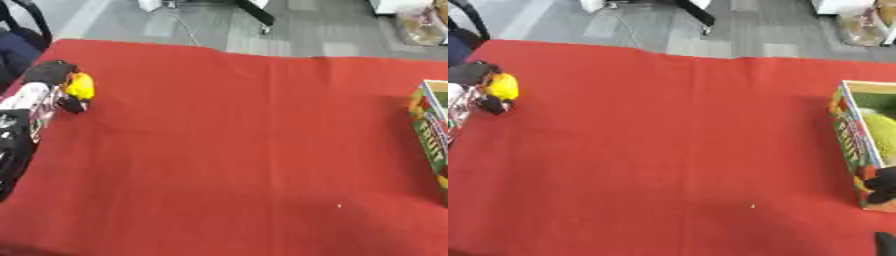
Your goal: Pick up the objects with one hand, pass them to the other hand, and then place them into the box on the other side of the table.
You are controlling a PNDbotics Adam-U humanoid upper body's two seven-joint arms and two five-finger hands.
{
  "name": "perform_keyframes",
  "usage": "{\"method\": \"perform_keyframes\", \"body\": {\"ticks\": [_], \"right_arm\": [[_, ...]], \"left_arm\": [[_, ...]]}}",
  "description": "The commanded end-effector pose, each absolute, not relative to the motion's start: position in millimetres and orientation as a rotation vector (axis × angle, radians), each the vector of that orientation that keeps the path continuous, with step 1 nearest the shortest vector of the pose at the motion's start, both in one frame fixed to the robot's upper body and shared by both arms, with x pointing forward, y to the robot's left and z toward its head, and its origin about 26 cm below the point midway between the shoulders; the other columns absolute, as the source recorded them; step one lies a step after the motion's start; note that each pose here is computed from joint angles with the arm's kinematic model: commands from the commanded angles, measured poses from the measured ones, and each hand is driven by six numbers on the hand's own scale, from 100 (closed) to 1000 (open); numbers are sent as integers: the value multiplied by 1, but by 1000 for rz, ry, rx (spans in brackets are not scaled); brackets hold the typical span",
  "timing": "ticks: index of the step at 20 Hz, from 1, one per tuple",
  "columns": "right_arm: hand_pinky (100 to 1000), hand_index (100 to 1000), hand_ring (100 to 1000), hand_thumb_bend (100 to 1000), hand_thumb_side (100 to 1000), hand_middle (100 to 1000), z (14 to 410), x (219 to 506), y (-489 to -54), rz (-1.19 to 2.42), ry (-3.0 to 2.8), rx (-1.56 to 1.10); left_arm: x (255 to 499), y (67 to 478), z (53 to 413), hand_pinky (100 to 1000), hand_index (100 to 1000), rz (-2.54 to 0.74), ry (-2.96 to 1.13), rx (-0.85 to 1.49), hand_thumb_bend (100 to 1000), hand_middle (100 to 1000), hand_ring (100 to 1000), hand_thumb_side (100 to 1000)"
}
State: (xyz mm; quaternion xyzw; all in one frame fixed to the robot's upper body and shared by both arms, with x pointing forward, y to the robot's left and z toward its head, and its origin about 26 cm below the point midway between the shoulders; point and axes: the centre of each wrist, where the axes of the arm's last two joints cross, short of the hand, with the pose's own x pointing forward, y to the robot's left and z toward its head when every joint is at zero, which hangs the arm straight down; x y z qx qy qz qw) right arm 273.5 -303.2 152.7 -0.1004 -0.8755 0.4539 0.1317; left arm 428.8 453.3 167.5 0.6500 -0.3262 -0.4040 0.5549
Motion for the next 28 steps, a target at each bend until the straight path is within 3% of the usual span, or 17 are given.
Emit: {"method": "perform_keyframes", "body": {"ticks": [1, 6, 9, 14, 21, 28], "right_arm": [[752, 934, 694, 100, 302, 577, 159, 272, -302, 1344, -2549, -307], [751, 934, 694, 100, 299, 576, 158, 271, -301, 1348, -2538, -304], [751, 935, 693, 100, 299, 576, 158, 271, -301, 1349, -2532, -301], [751, 934, 693, 100, 299, 576, 157, 271, -302, 1355, -2519, -295], [756, 938, 699, 100, 304, 583, 164, 272, -304, 1381, -2528, -273], [774, 937, 715, 100, 289, 605, 189, 282, -300, 1472, -2626, -176]], "left_arm": [[427, 461, 181, 723, 812, -929, -770, 1588, 308, 663, 666, 229], [427, 461, 180, 625, 687, -926, -775, 1596, 192, 513, 540, 197], [426, 461, 181, 595, 645, -896, -814, 1603, 100, 474, 507, 189], [424, 456, 187, 579, 613, -854, -953, 1580, 100, 448, 487, 206], [411, 427, 223, 569, 581, -845, -1281, 1480, 100, 420, 466, 268], [378, 358, 247, 563, 550, -887, -1707, 1053, 100, 398, 448, 309]]}}
